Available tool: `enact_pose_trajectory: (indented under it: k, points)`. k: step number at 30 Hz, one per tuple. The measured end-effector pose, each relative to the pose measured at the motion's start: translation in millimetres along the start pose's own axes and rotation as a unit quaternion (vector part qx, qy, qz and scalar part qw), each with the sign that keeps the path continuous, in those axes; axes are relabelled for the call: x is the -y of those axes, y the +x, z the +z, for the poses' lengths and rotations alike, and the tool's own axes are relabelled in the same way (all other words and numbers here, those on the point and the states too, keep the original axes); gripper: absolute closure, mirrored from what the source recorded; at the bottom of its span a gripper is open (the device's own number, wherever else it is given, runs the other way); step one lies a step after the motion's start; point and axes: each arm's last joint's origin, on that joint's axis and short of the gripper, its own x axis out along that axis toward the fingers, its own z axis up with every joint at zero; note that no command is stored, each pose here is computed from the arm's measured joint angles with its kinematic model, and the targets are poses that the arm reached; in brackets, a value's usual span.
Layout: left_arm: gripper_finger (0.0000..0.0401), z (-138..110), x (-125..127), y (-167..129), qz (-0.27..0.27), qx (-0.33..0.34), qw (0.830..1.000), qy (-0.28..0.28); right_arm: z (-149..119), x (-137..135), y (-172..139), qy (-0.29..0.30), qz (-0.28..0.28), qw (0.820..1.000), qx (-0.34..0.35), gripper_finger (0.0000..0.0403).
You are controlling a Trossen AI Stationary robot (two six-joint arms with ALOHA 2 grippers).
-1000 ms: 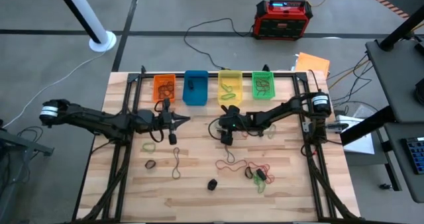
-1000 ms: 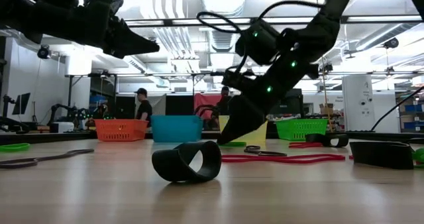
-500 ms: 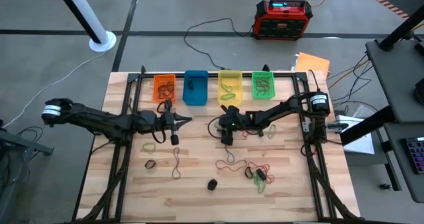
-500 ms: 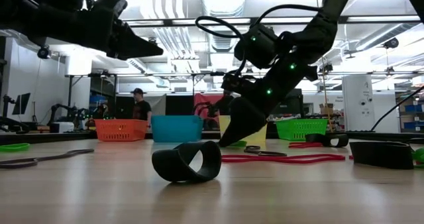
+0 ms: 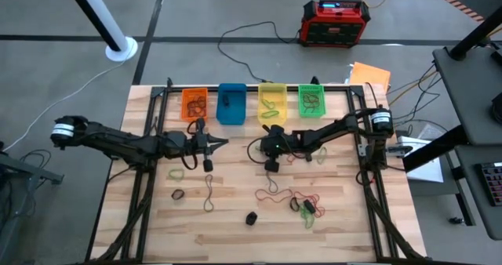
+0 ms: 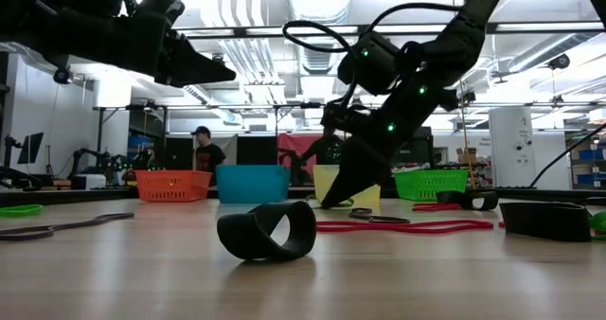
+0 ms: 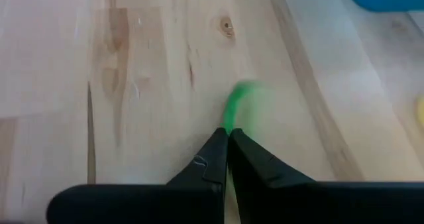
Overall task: Sort rubber bands into baskets
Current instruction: Put the green rubber band into the yellow bin
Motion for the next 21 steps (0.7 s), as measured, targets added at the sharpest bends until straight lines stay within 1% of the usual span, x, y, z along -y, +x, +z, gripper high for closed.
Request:
enact_pose_trajectory:
  k: [7, 10, 14, 17, 19, 21]
  points:
    - [0.0401, -0.3, 0.2, 0.6, 0.000, 0.000, 1.000, 0.000, 23.7, 4.8, -37.8, -0.006, 0.001, 0.999, 0.038, 0.0394]
    - [0.0401, -0.2, 0.2, 0.6, 0.000, 0.001, 1.000, 0.000, 32.8, 6.9, -56.9, -0.017, 0.000, 0.998, 0.057, 0.0394]
    - [0.0401, 0.6, 0.1, 0.7, 0.001, 0.005, 1.000, -0.002, 46.6, 13.4, -83.9, -0.040, -0.011, 0.994, 0.099, 0.0394]
    - [0.0401, 1.1, 0.0, 0.7, 0.001, 0.007, 1.000, -0.002, 54.2, 25.4, -101.1, -0.048, -0.029, 0.990, 0.127, 0.0394]
    - [0.0401, 1.3, 0.0, 0.7, 0.001, 0.008, 1.000, -0.002, 58.7, 36.4, -111.0, -0.046, -0.046, 0.987, 0.147, 0.0394]
    - [0.0401, 1.9, -0.1, 0.7, 0.002, 0.011, 1.000, -0.003, 59.7, 49.9, -116.2, -0.037, -0.066, 0.985, 0.153, 0.0394]
